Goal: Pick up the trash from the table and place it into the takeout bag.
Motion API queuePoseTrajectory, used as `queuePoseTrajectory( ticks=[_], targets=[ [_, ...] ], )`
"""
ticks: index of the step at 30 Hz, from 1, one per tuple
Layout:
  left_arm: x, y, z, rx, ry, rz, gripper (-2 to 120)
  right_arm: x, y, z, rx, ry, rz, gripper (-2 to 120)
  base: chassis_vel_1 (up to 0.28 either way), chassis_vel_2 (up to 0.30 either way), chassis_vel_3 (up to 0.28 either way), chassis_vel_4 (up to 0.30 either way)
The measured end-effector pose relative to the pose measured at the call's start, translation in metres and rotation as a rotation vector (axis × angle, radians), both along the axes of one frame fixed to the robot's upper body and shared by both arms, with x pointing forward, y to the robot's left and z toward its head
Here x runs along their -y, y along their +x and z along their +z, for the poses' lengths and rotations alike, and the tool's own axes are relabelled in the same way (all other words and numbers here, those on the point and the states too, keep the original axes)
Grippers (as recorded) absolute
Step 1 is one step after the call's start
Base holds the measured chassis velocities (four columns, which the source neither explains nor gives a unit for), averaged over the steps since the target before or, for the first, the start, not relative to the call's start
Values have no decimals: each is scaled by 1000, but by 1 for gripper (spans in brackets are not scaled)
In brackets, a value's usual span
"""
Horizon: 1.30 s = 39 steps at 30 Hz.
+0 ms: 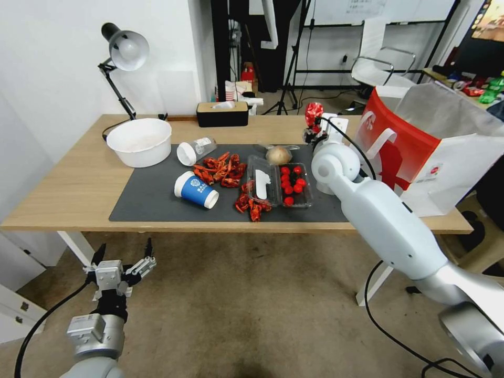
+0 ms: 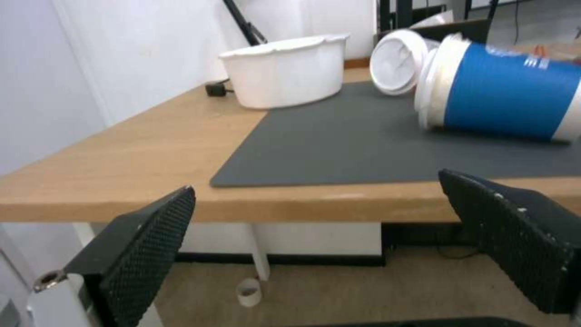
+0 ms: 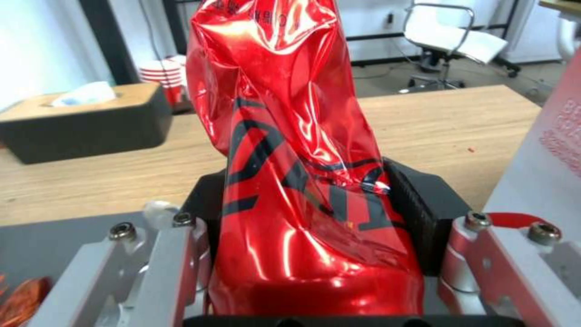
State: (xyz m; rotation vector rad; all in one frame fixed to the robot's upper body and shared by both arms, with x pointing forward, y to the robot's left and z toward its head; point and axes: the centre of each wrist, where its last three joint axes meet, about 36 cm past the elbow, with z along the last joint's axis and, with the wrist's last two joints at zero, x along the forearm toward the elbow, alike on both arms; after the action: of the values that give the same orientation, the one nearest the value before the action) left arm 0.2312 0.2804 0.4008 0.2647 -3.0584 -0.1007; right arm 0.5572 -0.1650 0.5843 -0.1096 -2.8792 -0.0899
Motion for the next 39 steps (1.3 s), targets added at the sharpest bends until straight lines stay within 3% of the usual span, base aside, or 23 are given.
queuePoseTrajectory(
  ticks=[9,12,18,21,29,32,39],
  targets=[
    [0,-5,-4,-3,0,16,100,24,-43,7,27,36,129,50,0,0,0,0],
    [1,-6,-6,-5,-1,18,100,39,-53,22,105,50,131,50,0,0,0,0],
    [2,-4,-5,3,-2,18,100,78,-67,61,232,14,39,50,0,0,0,0],
    [2,-4,-4,6,0,18,100,106,-73,86,308,-17,-62,50,0,0,0,0],
    [4,-4,-4,4,-4,10,100,160,-68,110,300,-16,-207,50,0,0,0,0],
    [6,-3,-4,7,-8,5,100,175,-64,107,268,-14,-239,56,0,0,0,0],
    [7,1,-3,18,-5,-17,100,195,-68,95,229,-17,-258,80,0,0,0,0]
  ],
)
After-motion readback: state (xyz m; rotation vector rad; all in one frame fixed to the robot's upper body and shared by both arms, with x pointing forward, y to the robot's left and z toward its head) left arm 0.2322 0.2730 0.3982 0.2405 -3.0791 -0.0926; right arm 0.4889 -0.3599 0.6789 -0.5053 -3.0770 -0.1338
